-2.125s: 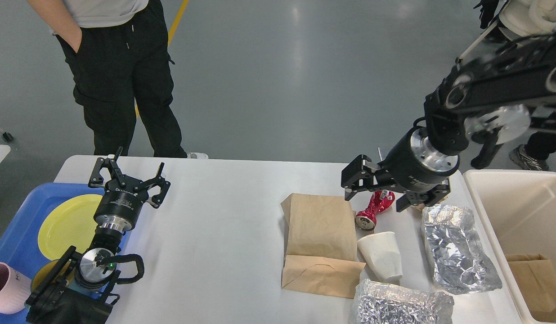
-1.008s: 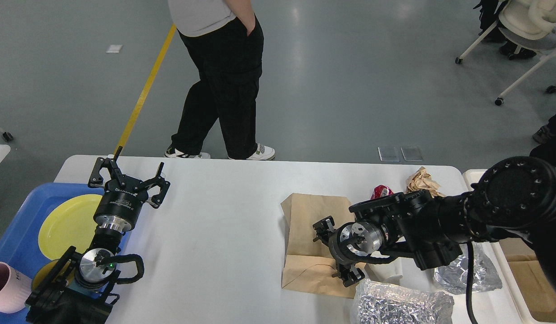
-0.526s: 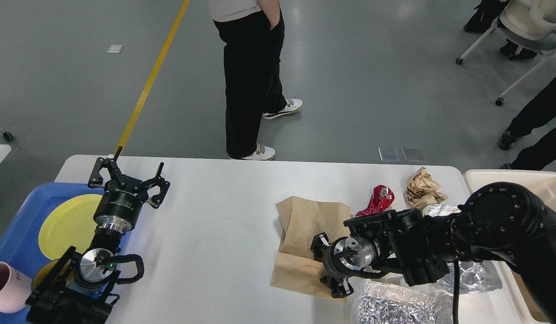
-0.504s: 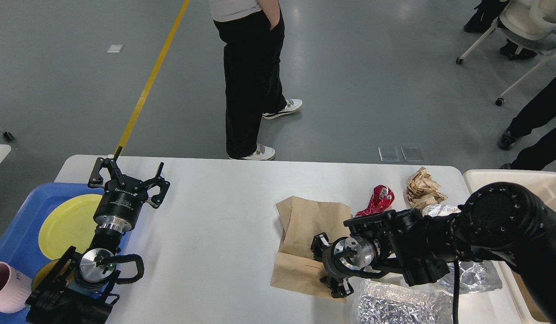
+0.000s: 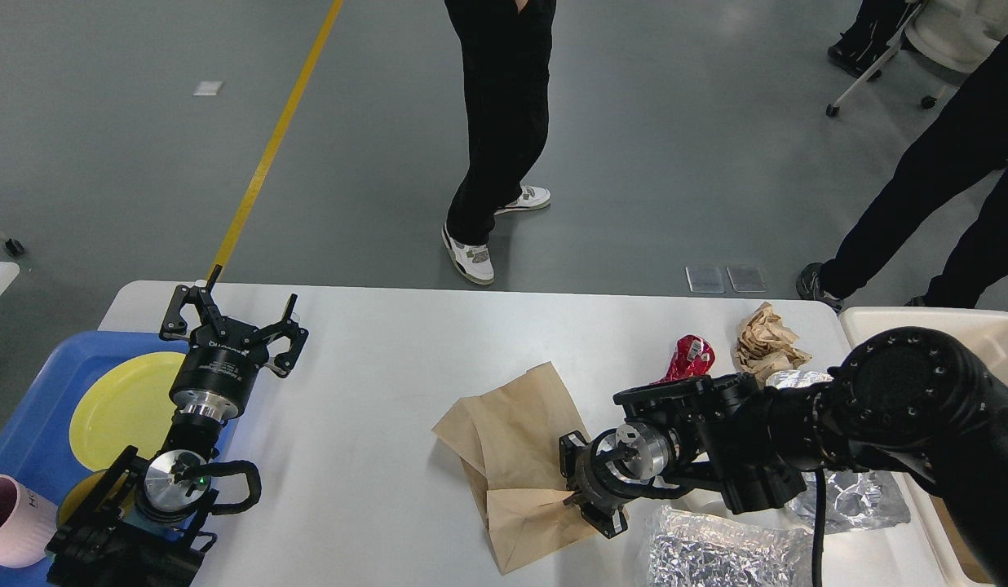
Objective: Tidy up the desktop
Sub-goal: 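Lower the right gripper and grasp the brown paper bag, then lift the paper bag and drop it into the white bin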
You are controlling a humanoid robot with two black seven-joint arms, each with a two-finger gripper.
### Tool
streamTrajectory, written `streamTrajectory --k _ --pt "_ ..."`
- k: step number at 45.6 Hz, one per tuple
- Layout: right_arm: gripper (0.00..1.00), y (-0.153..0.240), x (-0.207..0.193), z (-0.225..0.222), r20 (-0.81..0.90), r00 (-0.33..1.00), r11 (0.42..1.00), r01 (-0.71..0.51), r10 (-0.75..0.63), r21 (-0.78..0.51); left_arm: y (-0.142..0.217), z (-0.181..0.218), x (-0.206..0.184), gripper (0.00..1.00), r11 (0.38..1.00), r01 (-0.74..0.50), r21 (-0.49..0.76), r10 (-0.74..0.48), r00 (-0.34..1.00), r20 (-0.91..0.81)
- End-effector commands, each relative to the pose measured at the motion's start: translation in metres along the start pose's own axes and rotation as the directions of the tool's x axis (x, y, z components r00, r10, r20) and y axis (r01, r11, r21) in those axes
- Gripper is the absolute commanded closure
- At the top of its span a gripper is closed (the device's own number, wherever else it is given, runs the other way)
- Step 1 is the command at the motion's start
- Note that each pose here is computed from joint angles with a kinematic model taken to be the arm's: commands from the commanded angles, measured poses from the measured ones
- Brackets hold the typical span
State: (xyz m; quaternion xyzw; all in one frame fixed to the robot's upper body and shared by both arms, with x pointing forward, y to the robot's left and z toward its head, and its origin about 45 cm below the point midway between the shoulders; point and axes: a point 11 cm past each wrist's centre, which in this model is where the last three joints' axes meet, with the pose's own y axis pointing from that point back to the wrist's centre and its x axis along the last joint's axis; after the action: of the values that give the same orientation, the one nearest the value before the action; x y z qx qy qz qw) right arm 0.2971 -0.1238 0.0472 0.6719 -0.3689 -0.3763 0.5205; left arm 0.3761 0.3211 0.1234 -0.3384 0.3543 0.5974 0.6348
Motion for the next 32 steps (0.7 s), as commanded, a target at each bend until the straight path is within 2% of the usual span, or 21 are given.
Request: streamTrajectory --k 1,11,17,22,32 --pt "1.00 0.001 -0.002 -0.001 -0.006 1.000 1.000 0.003 -0.003 -0.001 0.000 0.000 0.000 0.03 1.000 0.001 0.000 -0.001 1.000 0.000" --pt "1.00 0.013 0.004 -0.013 -0.023 0.999 1.000 0.024 -0.024 0.007 0.000 0.000 0.000 0.03 1.000 0.001 0.000 -0.001 1.000 0.000" --pt "1.00 0.034 0.015 -0.026 -0.058 0.998 1.000 0.009 -0.008 0.006 0.000 0.000 0.000 0.03 1.000 0.001 0.000 -0.001 1.000 0.000" --pt "1.00 0.062 0.031 -0.040 -0.129 0.991 0.999 -0.044 0.046 0.018 0.000 0.000 0.000 0.03 1.000 -0.001 0.000 0.001 1.000 0.000" --pt "1.00 0.141 0.053 -0.068 -0.405 0.905 0.991 -0.132 0.129 0.021 0.000 0.000 0.000 0.03 1.000 0.001 0.000 -0.001 1.000 0.000"
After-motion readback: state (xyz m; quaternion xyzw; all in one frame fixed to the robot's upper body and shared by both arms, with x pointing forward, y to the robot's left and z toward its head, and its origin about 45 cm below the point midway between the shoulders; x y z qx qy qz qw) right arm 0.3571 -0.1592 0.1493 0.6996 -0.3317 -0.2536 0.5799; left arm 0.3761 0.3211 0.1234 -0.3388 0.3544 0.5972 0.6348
